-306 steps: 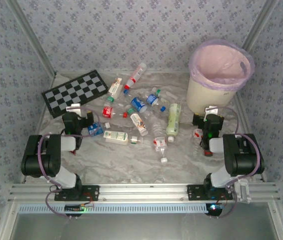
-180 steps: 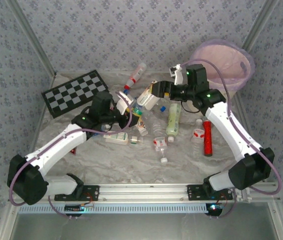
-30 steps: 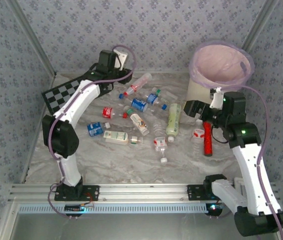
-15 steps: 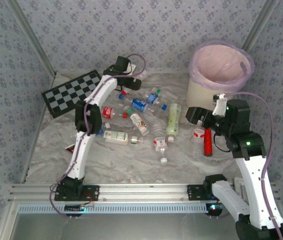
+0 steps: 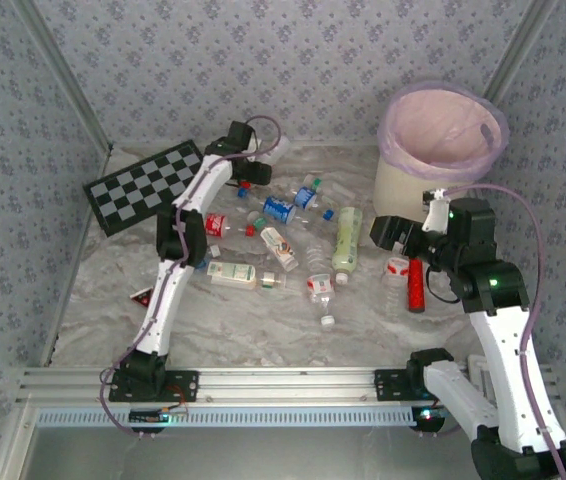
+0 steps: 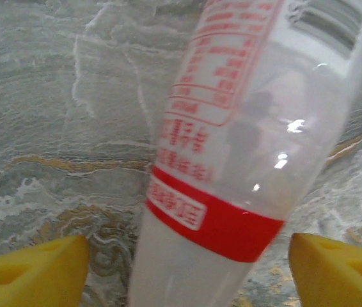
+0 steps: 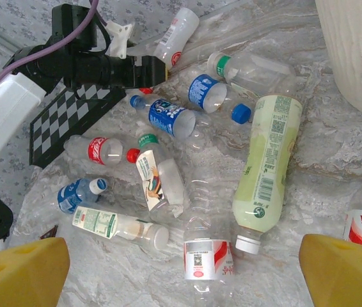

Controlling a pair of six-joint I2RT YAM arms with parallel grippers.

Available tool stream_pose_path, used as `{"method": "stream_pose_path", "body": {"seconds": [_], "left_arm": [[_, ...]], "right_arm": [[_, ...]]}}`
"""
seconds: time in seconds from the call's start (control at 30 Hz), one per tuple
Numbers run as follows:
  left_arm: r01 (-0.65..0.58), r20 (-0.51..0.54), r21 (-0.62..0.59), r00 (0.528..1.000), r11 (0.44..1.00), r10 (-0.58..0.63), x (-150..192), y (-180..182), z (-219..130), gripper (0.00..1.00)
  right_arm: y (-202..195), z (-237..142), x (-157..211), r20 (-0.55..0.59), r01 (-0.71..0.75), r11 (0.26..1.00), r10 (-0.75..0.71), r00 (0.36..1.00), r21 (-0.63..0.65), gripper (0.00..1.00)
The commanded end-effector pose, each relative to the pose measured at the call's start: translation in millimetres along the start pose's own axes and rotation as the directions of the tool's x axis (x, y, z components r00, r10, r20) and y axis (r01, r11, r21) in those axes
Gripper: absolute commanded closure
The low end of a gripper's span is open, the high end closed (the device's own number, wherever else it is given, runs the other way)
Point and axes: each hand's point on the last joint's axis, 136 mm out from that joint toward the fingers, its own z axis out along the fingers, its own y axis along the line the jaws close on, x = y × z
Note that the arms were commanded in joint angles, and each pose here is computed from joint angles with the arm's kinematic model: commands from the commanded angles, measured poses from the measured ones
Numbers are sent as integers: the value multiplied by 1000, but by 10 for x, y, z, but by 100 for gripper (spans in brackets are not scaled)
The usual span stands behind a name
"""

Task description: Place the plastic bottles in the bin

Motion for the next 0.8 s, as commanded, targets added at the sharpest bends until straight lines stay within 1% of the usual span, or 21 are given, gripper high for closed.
{"method": "stream_pose_path", "body": {"seconds": [0.0, 0.07, 0.13, 0.2, 0.27, 0.37, 0.47, 0.53, 0.57, 0.63, 0.7, 0.77], "left_arm": [[33, -11, 24, 999, 999, -32, 20, 6, 31, 33], [28, -13, 27, 1000, 999, -28, 20, 8, 22, 46], [22, -15, 28, 1000, 999, -22, 22, 7, 8, 57], [32, -10, 32, 999, 999, -32, -7, 9, -44, 66], [39, 4, 41, 999, 998, -40, -78, -6, -168, 72], [20, 54, 49, 998, 999, -22, -248, -51, -438, 73], [-11, 127, 51, 992, 999, 5, -453, -112, -874, 75], [-28, 169, 48, 985, 998, 20, -520, -154, -1154, 81], [-40, 197, 51, 980, 998, 30, -554, -191, -1324, 81], [-60, 240, 70, 970, 996, 41, -532, -292, -1633, 82], [-82, 287, 107, 957, 991, 49, -412, -445, -1940, 82], [-122, 328, 143, 942, 982, 69, -120, -637, -2181, 82]], "right_arm": [[-42, -18, 44, -8, 6, 1000, -6, 1000, 16, 6], [-38, -45, 41, -1, 5, 1000, -5, 1000, 19, 6], [-30, -77, 36, 11, 0, 1000, -1, 1000, 18, 8], [-21, -99, 31, 20, -6, 1000, 6, 1000, 14, 10], [2, -111, 20, 24, -7, 1000, 7, 1000, 5, 11], [43, -120, -9, 28, -6, 1000, 6, 1000, -10, 11], [103, -102, -69, 44, -12, 999, 13, 999, -43, 11], [170, -71, -96, 47, -20, 997, 24, 999, -81, 11], [200, -51, -121, 50, -27, 995, 32, 998, -97, 11], [267, 1, -191, 58, -34, 991, 42, 997, -130, 11], [337, 78, -269, 64, -39, 986, 50, 997, -161, 11], [436, 161, -384, 87, -33, 980, 51, 995, -197, 11]]}}
